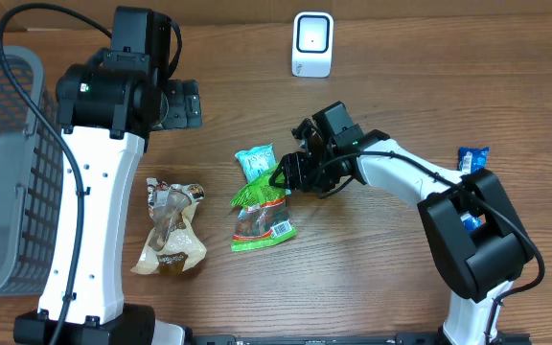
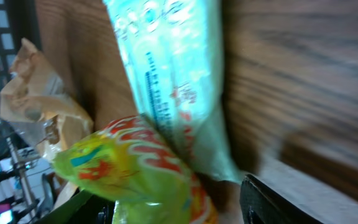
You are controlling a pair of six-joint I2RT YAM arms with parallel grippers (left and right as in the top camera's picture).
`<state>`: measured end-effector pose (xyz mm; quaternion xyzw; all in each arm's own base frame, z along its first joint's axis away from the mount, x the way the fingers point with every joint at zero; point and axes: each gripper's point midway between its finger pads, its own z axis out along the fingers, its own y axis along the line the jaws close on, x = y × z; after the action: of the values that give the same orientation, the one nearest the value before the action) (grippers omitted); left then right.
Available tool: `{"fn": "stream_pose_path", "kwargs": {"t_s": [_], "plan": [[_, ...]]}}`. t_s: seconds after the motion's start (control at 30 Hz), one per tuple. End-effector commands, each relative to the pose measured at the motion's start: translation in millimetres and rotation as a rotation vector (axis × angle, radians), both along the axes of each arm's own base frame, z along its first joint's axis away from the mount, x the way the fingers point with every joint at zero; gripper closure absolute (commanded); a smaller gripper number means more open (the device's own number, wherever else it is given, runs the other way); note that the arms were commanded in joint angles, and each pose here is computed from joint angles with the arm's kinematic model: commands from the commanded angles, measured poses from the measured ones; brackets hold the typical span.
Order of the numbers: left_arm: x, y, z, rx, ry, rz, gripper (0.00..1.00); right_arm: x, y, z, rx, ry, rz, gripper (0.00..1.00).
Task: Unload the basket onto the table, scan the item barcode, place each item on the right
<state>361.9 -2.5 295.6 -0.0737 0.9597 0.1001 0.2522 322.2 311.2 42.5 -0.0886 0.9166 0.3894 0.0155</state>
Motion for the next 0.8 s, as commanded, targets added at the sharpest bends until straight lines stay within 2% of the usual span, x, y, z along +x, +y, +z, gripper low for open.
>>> {"fn": "stream_pose_path", "kwargs": {"t_s": [0.0, 0.2, 0.27, 0.37, 0.4, 0.47, 0.77], "plan": [[-2, 4, 13, 0.014, -0.036, -0.003, 0.01, -13, 10, 0, 0.029, 0.046, 0.018, 0.35], [-2, 4, 13, 0.014, -0.037, -0.003, 0.00, -21, 17, -4, 0.003, 0.079, 0.001, 0.36], [-2, 4, 13, 0.014, -0.036, -0.003, 0.01, -23, 19, -8, -0.024, 0.095, -0.021, 0.41], [-2, 4, 13, 0.014, -0.036, -0.003, 0.00, -25, 19, -13, -0.068, 0.102, -0.055, 0.56], [-2, 4, 13, 0.014, -0.037, -0.003, 0.00, -26, 20, -14, -0.070, 0.101, -0.054, 0.66], [-2, 4, 13, 0.014, -0.036, -0.003, 0.00, -26, 22, -13, -0.066, 0.099, -0.051, 0.95], [-2, 4, 13, 0.014, -0.037, -0.003, 0.00, -27, 31, 30, 0.030, 0.081, -0.035, 0.96]]}}
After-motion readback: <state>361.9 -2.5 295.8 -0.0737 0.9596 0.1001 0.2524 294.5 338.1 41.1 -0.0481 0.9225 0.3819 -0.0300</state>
